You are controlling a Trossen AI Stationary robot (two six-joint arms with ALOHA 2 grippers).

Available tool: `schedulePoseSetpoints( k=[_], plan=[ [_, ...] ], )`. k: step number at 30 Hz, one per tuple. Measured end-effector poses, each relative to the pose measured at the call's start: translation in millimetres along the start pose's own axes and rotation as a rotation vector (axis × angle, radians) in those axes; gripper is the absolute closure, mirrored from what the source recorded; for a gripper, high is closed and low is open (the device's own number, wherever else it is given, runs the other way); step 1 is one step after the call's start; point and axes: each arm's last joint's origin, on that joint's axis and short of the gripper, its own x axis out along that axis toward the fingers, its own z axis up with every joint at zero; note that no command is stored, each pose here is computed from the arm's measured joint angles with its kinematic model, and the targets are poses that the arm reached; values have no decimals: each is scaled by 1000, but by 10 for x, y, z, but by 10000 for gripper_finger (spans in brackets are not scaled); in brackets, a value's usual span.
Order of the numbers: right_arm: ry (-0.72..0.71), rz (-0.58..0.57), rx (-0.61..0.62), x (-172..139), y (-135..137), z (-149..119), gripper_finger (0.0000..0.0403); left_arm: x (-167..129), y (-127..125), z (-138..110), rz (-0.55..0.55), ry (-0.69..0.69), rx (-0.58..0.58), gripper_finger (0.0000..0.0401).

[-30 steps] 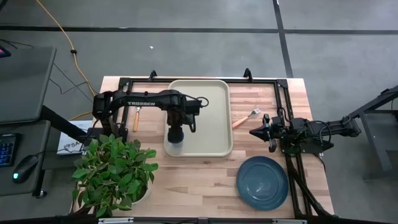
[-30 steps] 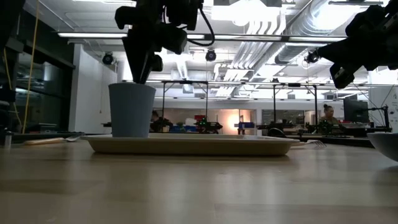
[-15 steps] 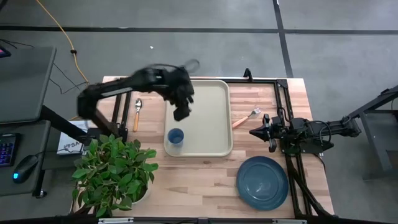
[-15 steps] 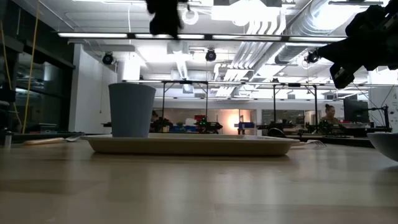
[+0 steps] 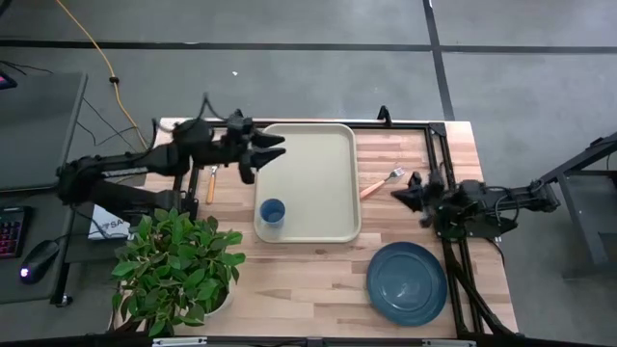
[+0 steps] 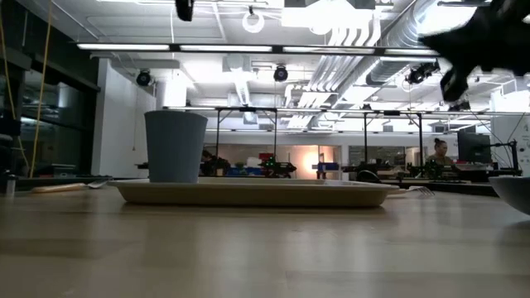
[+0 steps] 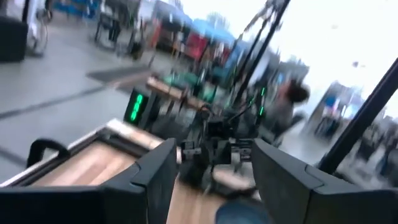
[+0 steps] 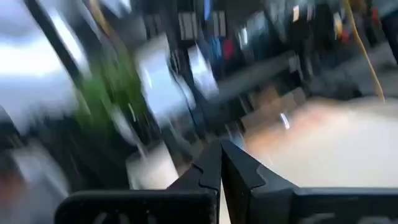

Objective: Pick and place plate/cup/fork/spoon on tray
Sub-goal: Put the blue plate on the white tray to the top of the blue cup

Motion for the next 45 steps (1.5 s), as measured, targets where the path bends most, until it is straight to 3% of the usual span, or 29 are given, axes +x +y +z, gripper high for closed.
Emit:
schedulePoseSetpoints(
  k=[4, 8, 11, 13, 18, 22, 25, 28, 33, 36, 41, 45],
  plan=[
    [-339, -49, 116, -42, 65, 273, 402, -155, 12, -34, -1, -110, -29, 212],
    [-635, -113, 258, -144, 94, 500, 402, -231, -5, -2, -10, -134, -29, 212],
    [-705, -113, 265, -145, 171, 677, 402, -263, -18, 19, -15, -144, -19, 212],
    [-668, -117, 228, -69, 266, 826, 402, -273, -21, 25, -16, -148, -15, 212],
    [-424, -259, 69, 240, 512, 1172, 378, -278, -22, 27, -17, -147, -12, 212],
    [-114, -398, -59, 416, 674, 1418, 307, -277, -21, 24, -17, -144, -12, 212],
    [117, -501, -68, 455, 762, 1579, 240, -276, -19, 12, -22, -127, -12, 212],
    [406, -588, 7, 469, 783, 1573, 188, -275, -23, 10, -34, -121, -11, 212],
    [953, -653, 245, 536, 693, 1095, 157, -275, -23, 10, -36, -121, -11, 212],
    [1182, -659, 330, 550, 609, 678, 155, -275, -23, 10, -36, -121, -11, 212],
    [1417, -658, 423, 446, 511, 57, 155, -277, -24, 11, -36, -122, -11, 212],
    [1430, -757, 396, 321, 453, -228, 155, -277, -24, 12, -36, -122, -11, 212]
  ],
)
